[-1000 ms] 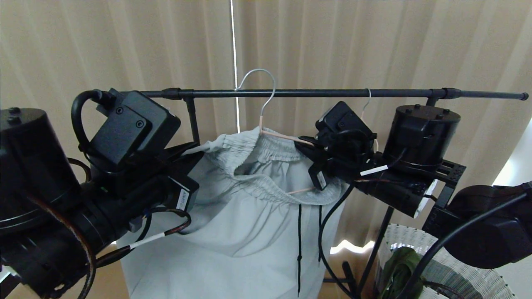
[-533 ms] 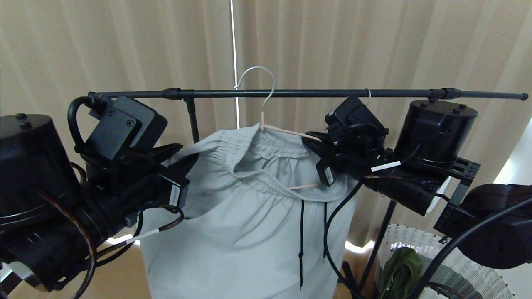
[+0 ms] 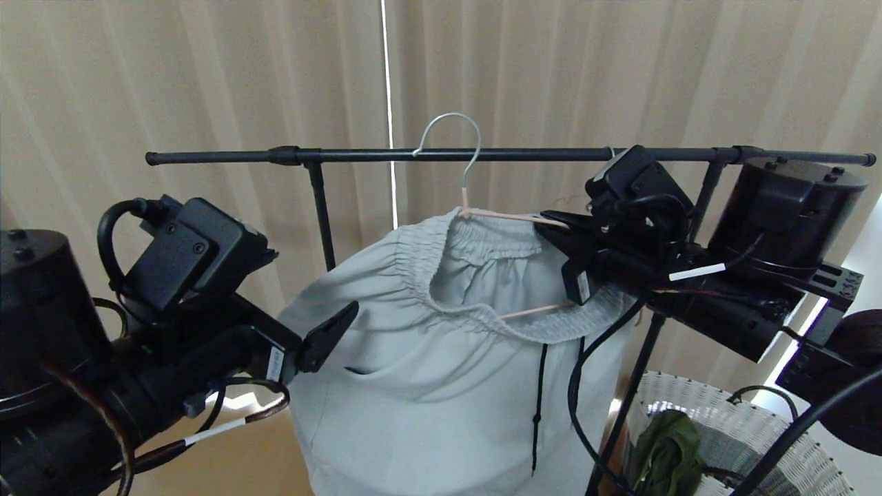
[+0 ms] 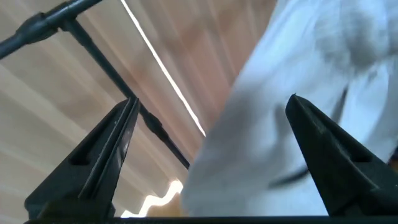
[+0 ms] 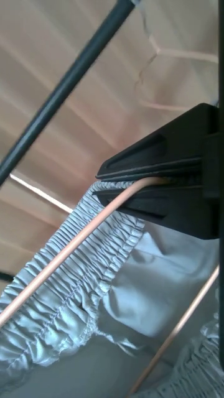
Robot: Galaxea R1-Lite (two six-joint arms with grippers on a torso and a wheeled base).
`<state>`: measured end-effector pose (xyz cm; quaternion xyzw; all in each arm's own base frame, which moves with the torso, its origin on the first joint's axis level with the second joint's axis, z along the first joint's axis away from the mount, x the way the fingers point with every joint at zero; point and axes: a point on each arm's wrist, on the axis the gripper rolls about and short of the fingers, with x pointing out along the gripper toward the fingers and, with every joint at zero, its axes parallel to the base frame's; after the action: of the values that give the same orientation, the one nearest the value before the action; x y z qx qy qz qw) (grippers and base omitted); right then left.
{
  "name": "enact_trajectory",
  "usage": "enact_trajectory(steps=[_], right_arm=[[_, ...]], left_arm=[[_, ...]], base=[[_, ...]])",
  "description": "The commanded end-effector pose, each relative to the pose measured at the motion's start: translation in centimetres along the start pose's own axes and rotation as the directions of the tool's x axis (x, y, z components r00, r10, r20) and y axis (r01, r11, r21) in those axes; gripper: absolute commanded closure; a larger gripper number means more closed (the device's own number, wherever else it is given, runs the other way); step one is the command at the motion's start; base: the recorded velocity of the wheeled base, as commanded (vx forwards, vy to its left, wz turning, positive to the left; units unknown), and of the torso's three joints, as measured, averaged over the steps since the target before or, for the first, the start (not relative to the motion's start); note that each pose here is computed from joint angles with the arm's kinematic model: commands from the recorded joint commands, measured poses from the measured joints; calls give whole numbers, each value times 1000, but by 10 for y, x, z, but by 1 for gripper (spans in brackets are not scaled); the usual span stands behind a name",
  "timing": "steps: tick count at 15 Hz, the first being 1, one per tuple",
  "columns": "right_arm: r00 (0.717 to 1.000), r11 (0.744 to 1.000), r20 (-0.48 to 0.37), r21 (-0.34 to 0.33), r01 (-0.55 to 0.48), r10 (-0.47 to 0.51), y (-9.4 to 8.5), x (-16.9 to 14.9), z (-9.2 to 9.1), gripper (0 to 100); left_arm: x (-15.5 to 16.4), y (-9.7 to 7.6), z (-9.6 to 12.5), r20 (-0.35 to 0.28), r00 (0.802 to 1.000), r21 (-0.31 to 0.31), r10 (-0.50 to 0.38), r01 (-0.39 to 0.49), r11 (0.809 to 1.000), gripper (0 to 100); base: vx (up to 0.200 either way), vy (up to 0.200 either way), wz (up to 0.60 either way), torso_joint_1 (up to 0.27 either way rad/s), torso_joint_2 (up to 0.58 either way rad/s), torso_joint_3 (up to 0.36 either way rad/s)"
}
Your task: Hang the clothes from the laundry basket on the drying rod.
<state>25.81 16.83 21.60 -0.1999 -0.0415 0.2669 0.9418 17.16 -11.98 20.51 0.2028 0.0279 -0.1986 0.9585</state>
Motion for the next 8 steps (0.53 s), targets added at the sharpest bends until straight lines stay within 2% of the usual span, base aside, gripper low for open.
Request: enact_trajectory(steps=[1,4,5,8], right_arm=[[999,999,-2,1,34,-34,-10,-3,-1,100],[997,997,-8,9,79,-79,-14,-4,1,100],[996,996,11,20,87,-87,-15,-5,3,100],[994,995,43,22,97,-98,-17,-5,7,100]], left_arm=[[-16,3,-6,7,1000,-3,5,-5,1000,0],[-32,5,-24,-29,999,0,18,-18,1000,0],[-35,7,-36,-70,997,6,36,-36,999,0],[-36,5,-51,-129,991,15,29,-27,1000,0]], base=[[0,0,0,0,0,0],[0,0,0,0,0,0],[0,0,0,0,0,0],[0,0,0,0,0,0]])
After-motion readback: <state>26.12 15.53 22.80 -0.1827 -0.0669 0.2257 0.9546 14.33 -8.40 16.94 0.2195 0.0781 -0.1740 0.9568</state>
